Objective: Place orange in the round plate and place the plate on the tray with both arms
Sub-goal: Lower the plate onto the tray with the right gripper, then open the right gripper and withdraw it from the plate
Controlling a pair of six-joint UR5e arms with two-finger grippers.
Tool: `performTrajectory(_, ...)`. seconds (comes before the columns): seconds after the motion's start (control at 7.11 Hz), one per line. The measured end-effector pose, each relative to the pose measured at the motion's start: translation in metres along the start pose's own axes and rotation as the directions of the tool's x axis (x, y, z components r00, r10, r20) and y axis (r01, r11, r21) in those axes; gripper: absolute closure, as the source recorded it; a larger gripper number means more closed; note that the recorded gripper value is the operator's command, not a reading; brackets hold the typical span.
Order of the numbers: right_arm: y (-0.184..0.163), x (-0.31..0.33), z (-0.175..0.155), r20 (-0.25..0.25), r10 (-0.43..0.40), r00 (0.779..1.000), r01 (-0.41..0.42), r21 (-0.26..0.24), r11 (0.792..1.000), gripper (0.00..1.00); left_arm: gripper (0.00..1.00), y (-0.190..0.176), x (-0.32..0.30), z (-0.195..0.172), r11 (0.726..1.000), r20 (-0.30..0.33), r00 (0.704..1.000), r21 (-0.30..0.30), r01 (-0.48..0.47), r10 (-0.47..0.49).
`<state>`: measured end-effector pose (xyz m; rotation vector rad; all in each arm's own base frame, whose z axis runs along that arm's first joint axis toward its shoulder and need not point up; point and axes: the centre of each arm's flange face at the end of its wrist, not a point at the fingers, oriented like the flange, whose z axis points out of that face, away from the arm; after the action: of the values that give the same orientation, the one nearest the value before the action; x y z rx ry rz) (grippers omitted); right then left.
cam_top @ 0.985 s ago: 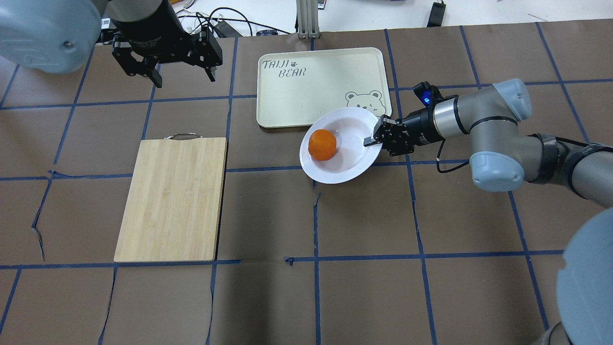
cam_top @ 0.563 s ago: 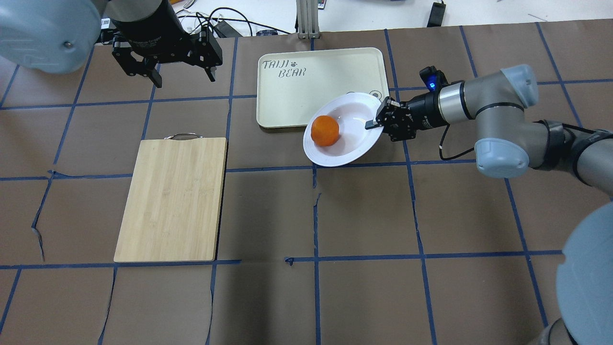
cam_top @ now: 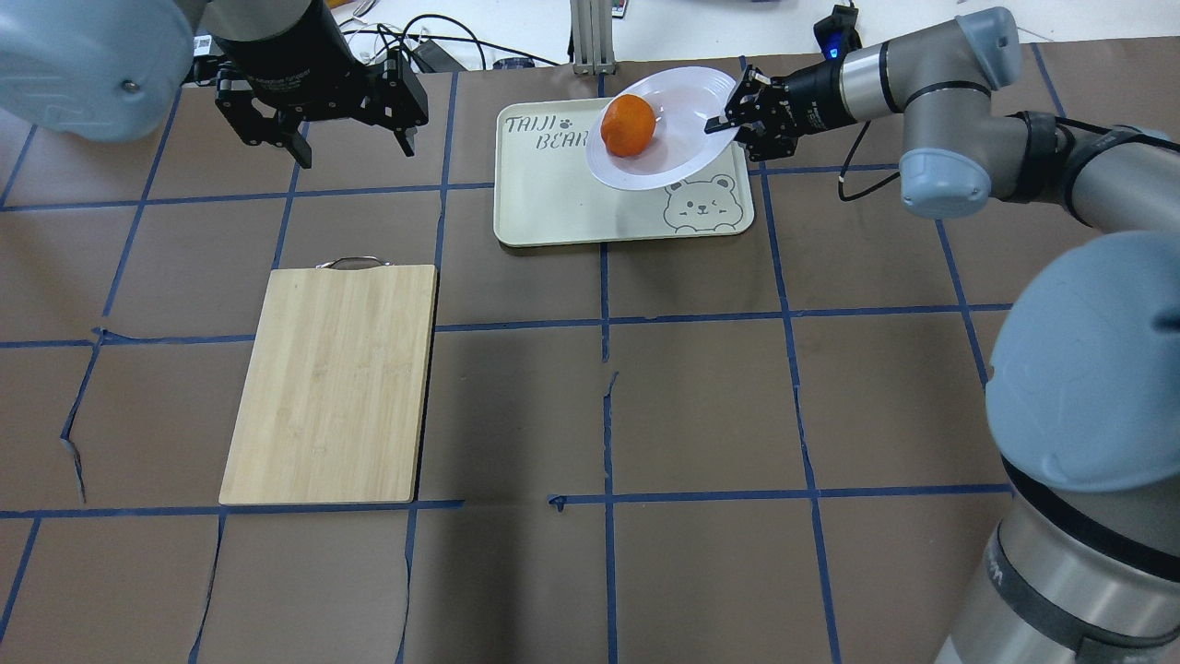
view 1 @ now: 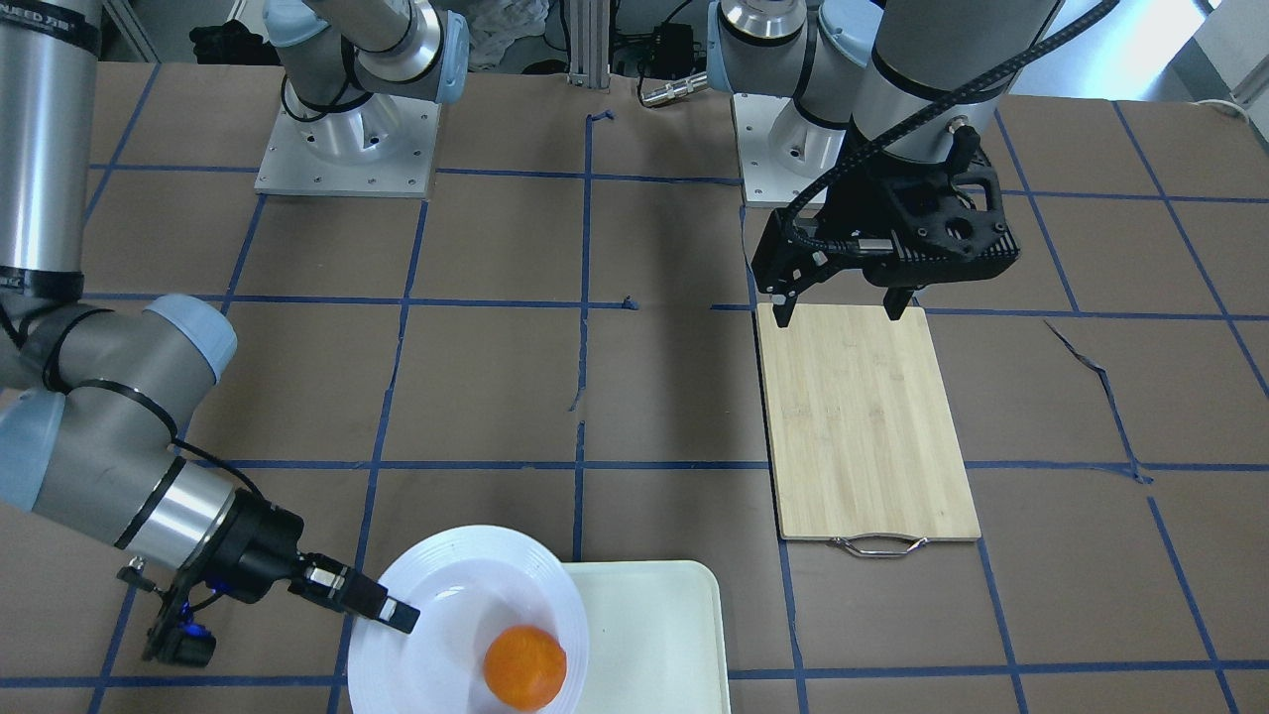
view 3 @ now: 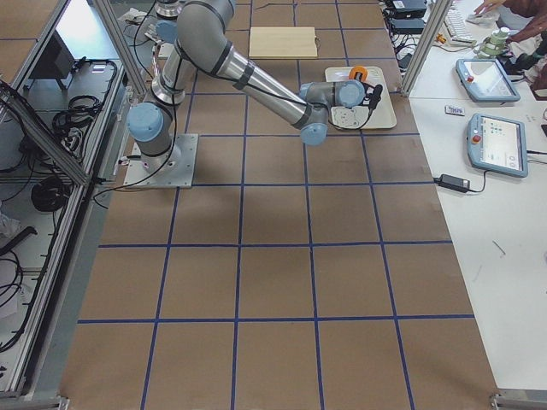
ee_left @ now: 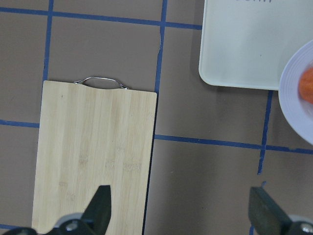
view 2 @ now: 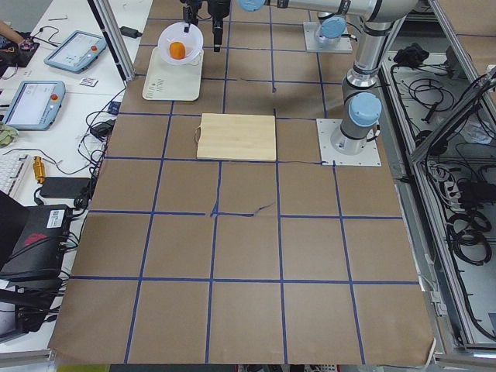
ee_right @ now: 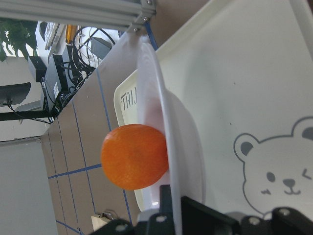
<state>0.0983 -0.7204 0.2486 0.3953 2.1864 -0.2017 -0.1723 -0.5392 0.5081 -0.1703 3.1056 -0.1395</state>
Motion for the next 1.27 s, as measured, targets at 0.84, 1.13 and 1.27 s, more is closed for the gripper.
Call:
performTrajectory(0.84, -0.027, 0.012, 0.073, 0.012, -0.034, 0.999, 0.034, 0.004, 0.999, 0.46, 0.0, -0.001, 0.0, -0.001, 1.0, -0.001, 1.0, 0.002, 0.001, -0.001)
performTrajectory(1.13, -0.025, 0.008, 0.076, 0.011, 0.002, 1.0, -0.002, 0.001, 1.0, 0.01, 0.0, -0.001, -0.001, -0.002, 1.0, -0.001, 1.0, 0.004, 0.002, -0.002)
performTrajectory(1.27, -0.026, 0.008, 0.075, -0.002, 0.006, 1.0, -0.006, 0.009, 1.0, 0.0, 0.0, -0.001, -0.001, -0.002, 1.0, -0.001, 1.0, 0.003, 0.002, -0.002)
